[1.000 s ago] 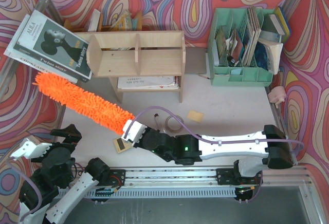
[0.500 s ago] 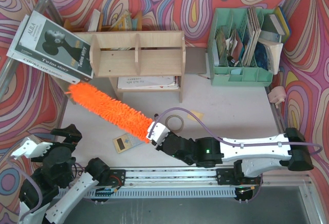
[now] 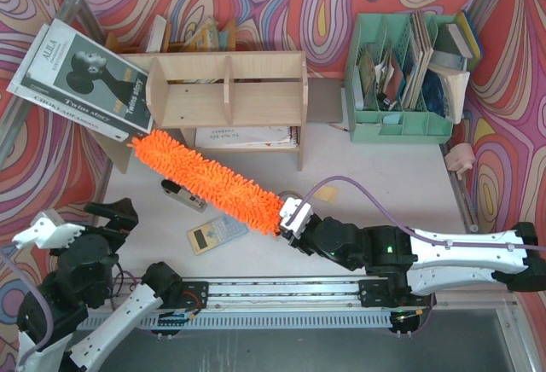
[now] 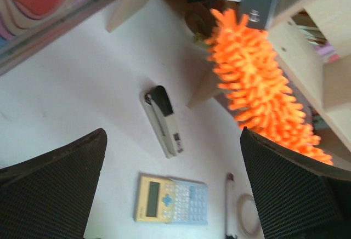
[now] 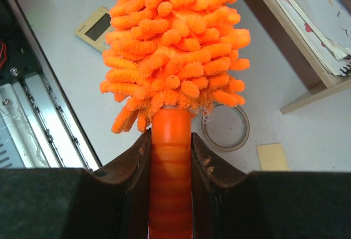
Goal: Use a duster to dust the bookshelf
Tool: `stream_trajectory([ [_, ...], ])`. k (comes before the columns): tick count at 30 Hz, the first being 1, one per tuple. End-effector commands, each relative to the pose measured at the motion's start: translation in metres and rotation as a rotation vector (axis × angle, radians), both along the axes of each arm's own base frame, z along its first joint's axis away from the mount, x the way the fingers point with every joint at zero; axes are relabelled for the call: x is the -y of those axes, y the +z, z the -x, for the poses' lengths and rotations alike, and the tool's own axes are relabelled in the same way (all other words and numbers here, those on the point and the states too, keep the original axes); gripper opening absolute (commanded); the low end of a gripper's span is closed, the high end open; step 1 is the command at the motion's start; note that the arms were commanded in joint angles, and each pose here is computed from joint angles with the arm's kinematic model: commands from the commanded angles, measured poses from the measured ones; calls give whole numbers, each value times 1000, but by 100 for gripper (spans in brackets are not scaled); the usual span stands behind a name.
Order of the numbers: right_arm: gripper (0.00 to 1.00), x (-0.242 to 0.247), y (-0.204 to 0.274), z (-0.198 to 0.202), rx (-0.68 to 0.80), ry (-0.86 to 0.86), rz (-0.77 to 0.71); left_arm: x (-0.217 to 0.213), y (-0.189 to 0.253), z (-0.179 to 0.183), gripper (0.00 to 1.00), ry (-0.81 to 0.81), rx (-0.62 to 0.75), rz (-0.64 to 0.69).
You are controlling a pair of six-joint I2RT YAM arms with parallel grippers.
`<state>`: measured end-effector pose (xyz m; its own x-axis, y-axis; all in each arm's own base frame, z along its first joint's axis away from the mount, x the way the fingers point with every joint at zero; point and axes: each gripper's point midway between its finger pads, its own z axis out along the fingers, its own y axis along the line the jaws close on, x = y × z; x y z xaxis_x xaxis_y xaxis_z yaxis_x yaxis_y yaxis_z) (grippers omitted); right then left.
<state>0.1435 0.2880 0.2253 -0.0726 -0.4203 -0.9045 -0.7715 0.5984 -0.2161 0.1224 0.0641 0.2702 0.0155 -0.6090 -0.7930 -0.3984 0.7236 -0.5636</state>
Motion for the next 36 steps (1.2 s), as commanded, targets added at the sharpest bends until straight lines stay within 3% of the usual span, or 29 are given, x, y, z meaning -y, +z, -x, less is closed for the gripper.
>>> stream_trajectory([
  [1,0,-11,19,7,29,77,-59,49,23,-13,98,-206,-29,69],
  [8,0,-7,18,10,27,104,-21,103,42,-34,98,-373,-60,125],
  [19,0,4,14,13,-1,93,-8,110,-19,-53,98,-250,-150,194],
  [36,0,-11,-2,24,-60,160,32,111,-56,-63,98,-177,-82,303],
])
